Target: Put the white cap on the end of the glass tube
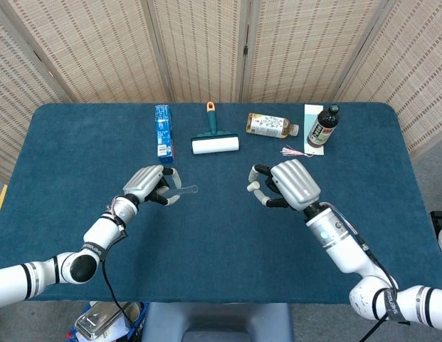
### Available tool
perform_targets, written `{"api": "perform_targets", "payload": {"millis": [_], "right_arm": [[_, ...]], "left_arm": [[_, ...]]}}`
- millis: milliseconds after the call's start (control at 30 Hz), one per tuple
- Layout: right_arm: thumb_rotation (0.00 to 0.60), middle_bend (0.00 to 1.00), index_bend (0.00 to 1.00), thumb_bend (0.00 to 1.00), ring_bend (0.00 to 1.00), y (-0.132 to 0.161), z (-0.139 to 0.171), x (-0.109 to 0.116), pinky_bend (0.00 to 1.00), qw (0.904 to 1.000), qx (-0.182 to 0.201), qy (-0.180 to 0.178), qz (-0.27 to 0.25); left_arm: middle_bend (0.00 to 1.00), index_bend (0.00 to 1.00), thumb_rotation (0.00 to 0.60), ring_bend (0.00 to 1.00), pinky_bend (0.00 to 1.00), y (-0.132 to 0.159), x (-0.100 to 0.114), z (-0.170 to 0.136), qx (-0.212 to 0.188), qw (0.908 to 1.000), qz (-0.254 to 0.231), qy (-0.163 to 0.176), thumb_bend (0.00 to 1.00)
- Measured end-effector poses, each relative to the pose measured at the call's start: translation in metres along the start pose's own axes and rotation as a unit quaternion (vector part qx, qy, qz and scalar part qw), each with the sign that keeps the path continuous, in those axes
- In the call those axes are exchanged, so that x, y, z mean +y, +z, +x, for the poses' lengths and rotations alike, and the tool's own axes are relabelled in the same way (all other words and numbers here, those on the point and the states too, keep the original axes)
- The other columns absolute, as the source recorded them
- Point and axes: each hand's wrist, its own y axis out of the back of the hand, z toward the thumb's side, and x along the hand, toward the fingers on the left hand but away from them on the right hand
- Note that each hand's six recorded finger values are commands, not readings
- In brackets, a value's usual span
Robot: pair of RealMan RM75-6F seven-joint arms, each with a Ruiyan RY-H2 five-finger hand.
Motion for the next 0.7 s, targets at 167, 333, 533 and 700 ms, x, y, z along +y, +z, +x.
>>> {"api": "perform_targets", "payload": {"millis": [167,333,533,700], "right_arm": [[0.600,1.00,0.81,0.44,1.00,0.012,-0.007,-0.004,1.00,0.9997,0.019,-0.009,-0.008],[0.600,1.00,0.81,0.44,1.00,0.022,-0.016,-0.007,1.00,0.9992,0.034,-0.021,-0.005],[0.600,1.00,0.82,0.44,1.00,0.027,-0.022,-0.010,1.00,0.9987,0.042,-0.027,-0.004],[0.600,1.00,0.82,0.44,1.00,0.031,-0.026,-0.013,1.00,0.9986,0.046,-0.026,-0.002]], "left_arm": [[1.00,0.69,0.600,1.00,1.00,0.015,0.001,0.003,-0.010,0.9993,-0.034,-0.010,0.45],[1.00,0.69,0.600,1.00,1.00,0.024,-0.001,0.005,-0.014,0.9985,-0.051,-0.017,0.45],[1.00,0.69,0.600,1.00,1.00,0.031,-0.005,0.006,-0.020,0.9978,-0.060,-0.022,0.45],[1.00,0.69,0.600,1.00,1.00,0.037,-0.009,0.007,-0.025,0.9974,-0.063,-0.026,0.46]]}}
